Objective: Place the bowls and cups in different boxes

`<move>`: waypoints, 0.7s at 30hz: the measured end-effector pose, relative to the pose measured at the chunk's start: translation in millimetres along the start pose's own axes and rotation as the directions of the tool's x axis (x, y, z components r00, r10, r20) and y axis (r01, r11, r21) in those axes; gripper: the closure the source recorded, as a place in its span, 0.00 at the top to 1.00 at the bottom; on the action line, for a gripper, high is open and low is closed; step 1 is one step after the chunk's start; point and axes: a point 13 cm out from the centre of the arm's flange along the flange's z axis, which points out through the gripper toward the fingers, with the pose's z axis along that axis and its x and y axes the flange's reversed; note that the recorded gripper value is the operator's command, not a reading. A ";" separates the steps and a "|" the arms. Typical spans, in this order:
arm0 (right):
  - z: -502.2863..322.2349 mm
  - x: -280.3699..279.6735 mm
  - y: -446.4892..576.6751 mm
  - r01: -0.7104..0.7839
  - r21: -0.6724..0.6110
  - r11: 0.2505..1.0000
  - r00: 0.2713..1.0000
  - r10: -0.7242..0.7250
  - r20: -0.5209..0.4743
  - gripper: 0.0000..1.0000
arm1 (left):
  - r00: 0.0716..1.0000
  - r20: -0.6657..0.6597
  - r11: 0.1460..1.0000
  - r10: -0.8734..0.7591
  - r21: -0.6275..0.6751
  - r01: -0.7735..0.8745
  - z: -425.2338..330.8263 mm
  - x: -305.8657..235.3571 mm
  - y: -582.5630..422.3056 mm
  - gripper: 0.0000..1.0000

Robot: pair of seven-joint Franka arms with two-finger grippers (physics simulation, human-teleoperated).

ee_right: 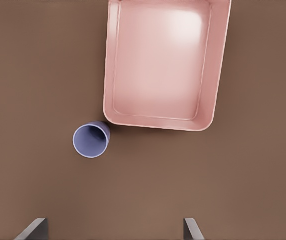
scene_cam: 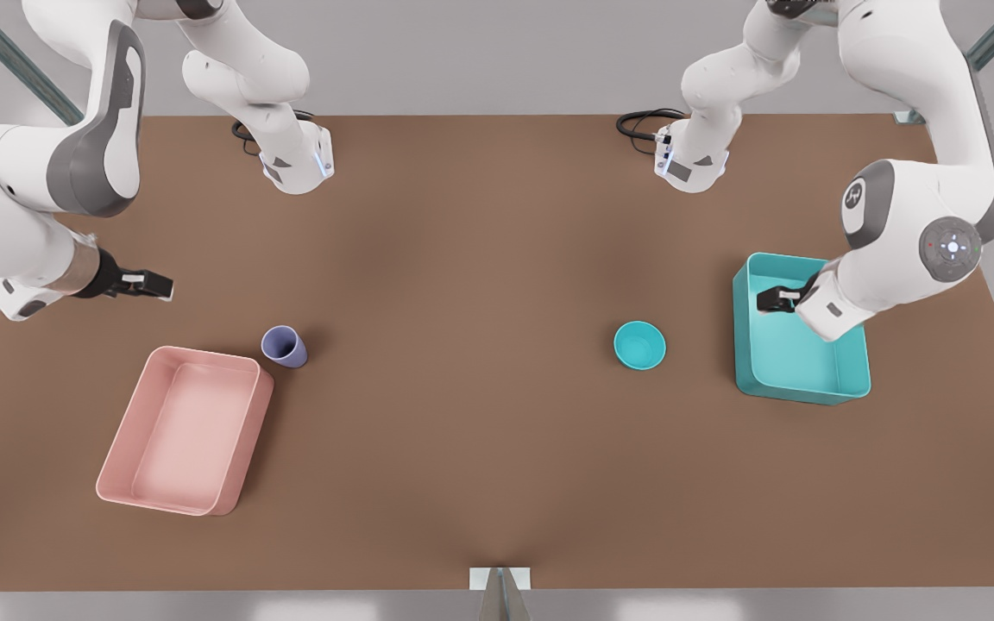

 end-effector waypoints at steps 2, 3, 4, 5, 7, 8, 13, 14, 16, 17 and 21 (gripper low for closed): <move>-0.4 -2.2 0.7 0.000 0.001 1.000 1.000 0.000 0.008 1.00 | 1.000 0.003 1.000 -0.006 -0.006 0.006 -12.9 9.1 -4.2 1.00; 2.5 -2.8 1.6 0.001 0.001 1.000 1.000 -0.001 0.005 1.00 | 1.000 -0.016 1.000 -0.003 -0.006 0.003 -5.4 8.2 -6.0 1.00; 11.8 -5.1 4.9 0.006 0.003 1.000 1.000 -0.006 -0.009 1.00 | 0.999 -0.050 1.000 0.012 -0.016 -0.013 17.5 0.4 -10.4 1.00; 29.4 -11.8 11.9 0.017 0.007 1.000 0.999 -0.017 -0.034 1.00 | 0.994 -0.096 0.997 0.059 -0.037 -0.063 55.4 -12.4 -32.3 1.00; 68.6 -18.6 28.5 0.044 0.015 0.999 0.996 -0.043 -0.084 1.00 | 0.966 -0.155 0.971 0.205 -0.090 -0.220 126.1 -27.4 -115.5 1.00; 82.5 -18.3 34.3 0.053 0.017 0.998 0.994 -0.051 -0.095 1.00 | 0.953 -0.166 0.956 0.251 -0.113 -0.272 153.2 -31.5 -145.3 1.00; 153.9 15.6 30.7 0.042 0.017 0.999 0.995 -0.041 -0.094 1.00 | 0.919 -0.129 0.899 0.371 -0.197 -0.391 250.5 -61.9 -255.1 1.00; 162.8 15.2 29.3 0.037 0.020 0.999 0.996 -0.035 -0.080 1.00 | 0.924 -0.128 0.901 0.361 -0.208 -0.380 262.0 -61.5 -250.5 1.00; 185.5 12.6 28.2 0.027 0.025 0.999 0.998 -0.025 -0.059 1.00 | 0.933 -0.137 0.906 0.333 -0.227 -0.357 280.8 -51.4 -235.3 1.00; 201.1 12.9 28.6 0.021 0.027 0.999 0.998 -0.020 -0.053 1.00 | 0.936 -0.143 0.908 0.323 -0.234 -0.349 288.2 -44.5 -230.5 1.00; 239.8 -3.5 43.3 0.008 0.028 1.000 1.000 -0.008 -0.006 1.00 | 0.944 -0.166 0.912 0.284 -0.257 -0.320 311.8 -14.6 -219.0 1.00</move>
